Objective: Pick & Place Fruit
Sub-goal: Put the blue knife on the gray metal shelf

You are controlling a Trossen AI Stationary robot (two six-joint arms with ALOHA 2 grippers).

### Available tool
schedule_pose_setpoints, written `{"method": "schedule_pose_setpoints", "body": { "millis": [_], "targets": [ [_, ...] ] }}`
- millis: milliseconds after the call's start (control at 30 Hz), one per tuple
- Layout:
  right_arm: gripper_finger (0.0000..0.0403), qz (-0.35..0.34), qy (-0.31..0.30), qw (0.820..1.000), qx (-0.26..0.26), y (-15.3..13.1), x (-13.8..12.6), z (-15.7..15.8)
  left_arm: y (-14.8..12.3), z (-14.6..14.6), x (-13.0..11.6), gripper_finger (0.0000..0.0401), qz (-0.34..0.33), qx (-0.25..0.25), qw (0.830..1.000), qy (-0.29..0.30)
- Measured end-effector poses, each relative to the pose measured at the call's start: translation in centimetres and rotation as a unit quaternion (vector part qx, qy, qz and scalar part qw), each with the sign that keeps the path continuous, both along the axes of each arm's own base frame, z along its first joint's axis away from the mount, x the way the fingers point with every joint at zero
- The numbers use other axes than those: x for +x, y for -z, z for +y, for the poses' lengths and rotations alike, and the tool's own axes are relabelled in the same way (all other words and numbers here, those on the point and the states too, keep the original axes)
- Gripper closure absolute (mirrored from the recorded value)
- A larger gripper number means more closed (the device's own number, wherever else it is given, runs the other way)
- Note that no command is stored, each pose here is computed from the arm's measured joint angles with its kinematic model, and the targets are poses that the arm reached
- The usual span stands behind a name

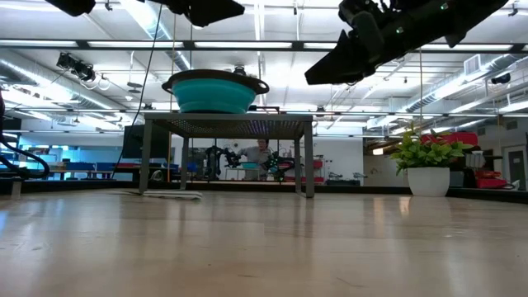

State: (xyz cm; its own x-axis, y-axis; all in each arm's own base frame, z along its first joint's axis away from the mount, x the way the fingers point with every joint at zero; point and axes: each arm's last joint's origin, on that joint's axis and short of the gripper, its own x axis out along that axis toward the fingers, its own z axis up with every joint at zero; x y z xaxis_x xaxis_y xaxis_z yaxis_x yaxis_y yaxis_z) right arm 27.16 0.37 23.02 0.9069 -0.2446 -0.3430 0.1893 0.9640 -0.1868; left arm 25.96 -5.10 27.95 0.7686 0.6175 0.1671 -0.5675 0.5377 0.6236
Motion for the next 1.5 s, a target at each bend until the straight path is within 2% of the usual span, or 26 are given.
{"method": "schedule_pose_setpoints", "body": {
  "millis": [167, 433, 1200, 1367, 1500],
  "targets": [
    [0.0194, 0.001, -0.002, 1.0, -0.001, 0.0, 0.0, 0.1, -0.02, -0.12, 0.08, 0.0028, -0.01, -0.004, 1.0, 0.027],
    [0.0194, 0.002, -0.006, 1.0, -0.002, 0.03, -0.01, 0.27, 0.07, -0.32, 0.24, 0.0028, 0.011, 0.031, 0.998, 0.06],
    [0.0194, 0.003, -0.008, 1.0, -0.006, 0.02, -0.02, 0.28, -0.74, -0.09, 0.31, 0.0028, -0.003, 0.029, 0.998, 0.061],
    [0.0194, 0.002, -0.008, 1.0, -0.006, 0.0, -0.01, 0.28, -0.78, -0.29, 0.41, 0.0028, -0.032, 0.0, 0.994, 0.106],
    [0.0194, 0.002, -0.008, 1.0, -0.006, 0.0, -0.01, 0.28, -0.61, -0.55, 0.41, 0.0028, -0.072, -0.076, 0.986, 0.131]
  ]
}}
